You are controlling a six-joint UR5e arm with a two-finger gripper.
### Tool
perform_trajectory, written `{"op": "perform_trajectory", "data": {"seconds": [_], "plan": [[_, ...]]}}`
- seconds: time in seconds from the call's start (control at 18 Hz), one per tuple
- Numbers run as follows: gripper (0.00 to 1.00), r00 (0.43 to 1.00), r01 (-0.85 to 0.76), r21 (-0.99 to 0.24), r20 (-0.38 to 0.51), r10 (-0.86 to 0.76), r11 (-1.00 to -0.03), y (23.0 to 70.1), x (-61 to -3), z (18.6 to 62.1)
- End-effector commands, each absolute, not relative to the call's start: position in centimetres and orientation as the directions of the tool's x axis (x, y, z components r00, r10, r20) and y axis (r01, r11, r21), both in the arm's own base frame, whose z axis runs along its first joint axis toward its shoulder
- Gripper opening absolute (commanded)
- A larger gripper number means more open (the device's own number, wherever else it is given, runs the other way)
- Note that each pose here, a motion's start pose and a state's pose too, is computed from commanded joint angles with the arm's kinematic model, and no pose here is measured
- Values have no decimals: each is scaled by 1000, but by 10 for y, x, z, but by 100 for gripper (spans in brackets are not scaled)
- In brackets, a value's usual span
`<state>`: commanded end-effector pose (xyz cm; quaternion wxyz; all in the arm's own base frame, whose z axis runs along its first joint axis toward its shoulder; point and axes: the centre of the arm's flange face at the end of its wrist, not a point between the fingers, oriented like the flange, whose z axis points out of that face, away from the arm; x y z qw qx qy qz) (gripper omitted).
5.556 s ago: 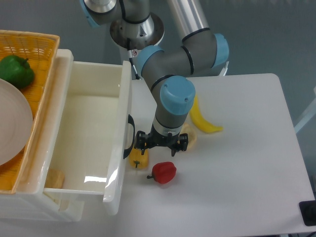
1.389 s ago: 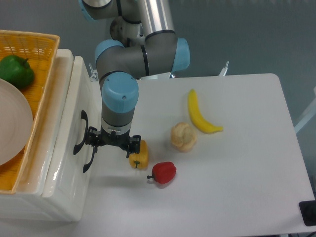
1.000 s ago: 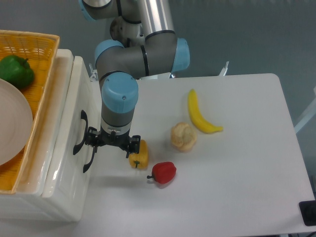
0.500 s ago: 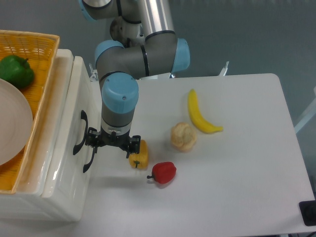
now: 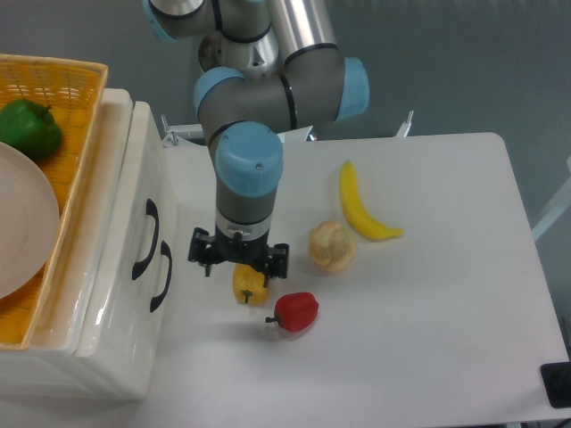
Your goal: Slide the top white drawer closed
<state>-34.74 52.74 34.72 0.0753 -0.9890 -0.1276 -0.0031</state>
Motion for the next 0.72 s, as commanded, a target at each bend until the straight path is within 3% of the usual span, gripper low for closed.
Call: {"op": "perform_trajectory", "data": {"seconds": [0.39,0.72], "plan": [[100,994,100,-148,-29,105,-984,477,-412,356],[100,994,91,-119,-40,97,-989,431,-452,349]]}}
